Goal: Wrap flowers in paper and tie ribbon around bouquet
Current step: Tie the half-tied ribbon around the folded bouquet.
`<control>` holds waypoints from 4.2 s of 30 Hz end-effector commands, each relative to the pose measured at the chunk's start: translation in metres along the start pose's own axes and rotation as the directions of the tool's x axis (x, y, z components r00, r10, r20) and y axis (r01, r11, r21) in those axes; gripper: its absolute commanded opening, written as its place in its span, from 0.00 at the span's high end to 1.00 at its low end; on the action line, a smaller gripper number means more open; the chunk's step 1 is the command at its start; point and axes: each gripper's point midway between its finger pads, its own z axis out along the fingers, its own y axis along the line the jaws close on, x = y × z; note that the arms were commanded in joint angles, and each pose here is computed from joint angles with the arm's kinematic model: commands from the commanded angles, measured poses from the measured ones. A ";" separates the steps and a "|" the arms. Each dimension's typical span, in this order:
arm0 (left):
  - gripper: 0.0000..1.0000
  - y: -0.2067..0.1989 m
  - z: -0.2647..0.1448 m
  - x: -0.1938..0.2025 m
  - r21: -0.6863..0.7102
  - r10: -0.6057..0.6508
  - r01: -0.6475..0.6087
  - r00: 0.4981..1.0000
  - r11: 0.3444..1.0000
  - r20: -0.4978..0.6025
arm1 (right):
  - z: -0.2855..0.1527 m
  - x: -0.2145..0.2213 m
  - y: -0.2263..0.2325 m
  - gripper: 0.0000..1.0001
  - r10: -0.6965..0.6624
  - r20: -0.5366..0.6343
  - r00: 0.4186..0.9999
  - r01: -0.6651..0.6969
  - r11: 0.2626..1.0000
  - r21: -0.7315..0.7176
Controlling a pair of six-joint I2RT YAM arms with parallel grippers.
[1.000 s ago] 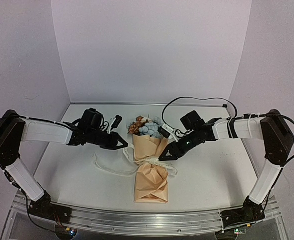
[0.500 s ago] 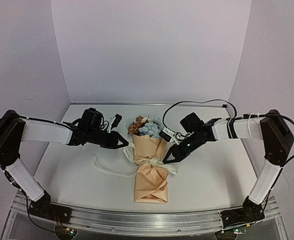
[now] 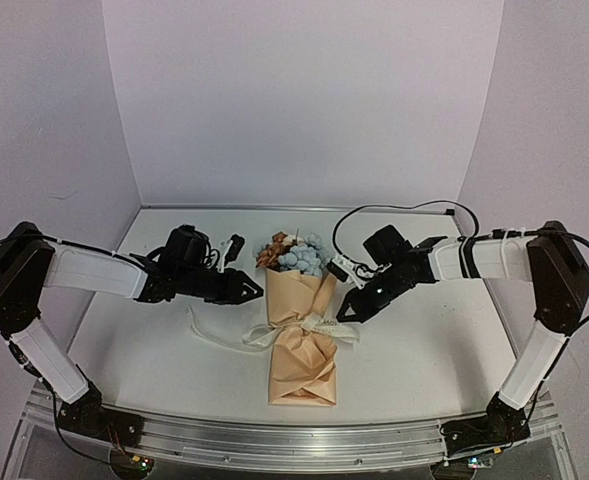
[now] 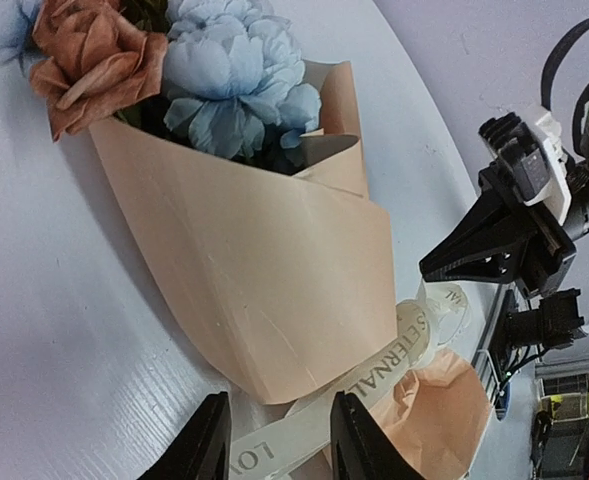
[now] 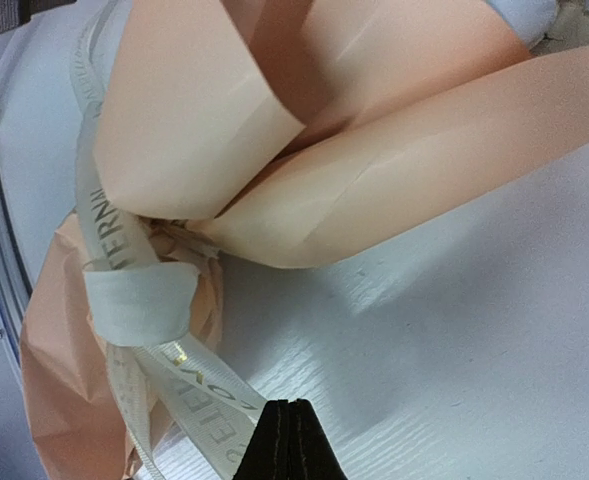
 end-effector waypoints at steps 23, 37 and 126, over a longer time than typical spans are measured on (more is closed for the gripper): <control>0.63 0.006 -0.001 0.060 -0.093 -0.185 0.181 0.982 0.979 -0.041 | -0.027 -0.030 -0.059 1.00 -0.087 0.191 0.978 -0.009 0.891 0.454; 0.62 -0.007 0.017 0.067 -0.068 -0.129 0.121 0.985 0.990 -0.118 | -0.043 0.013 -0.075 1.00 -0.074 0.148 0.986 -0.020 0.833 0.553; 1.00 -0.023 0.010 -0.004 -0.148 0.130 -0.129 0.992 0.980 -0.006 | 0.006 0.000 0.037 0.79 -0.304 -0.023 0.952 0.304 0.944 0.128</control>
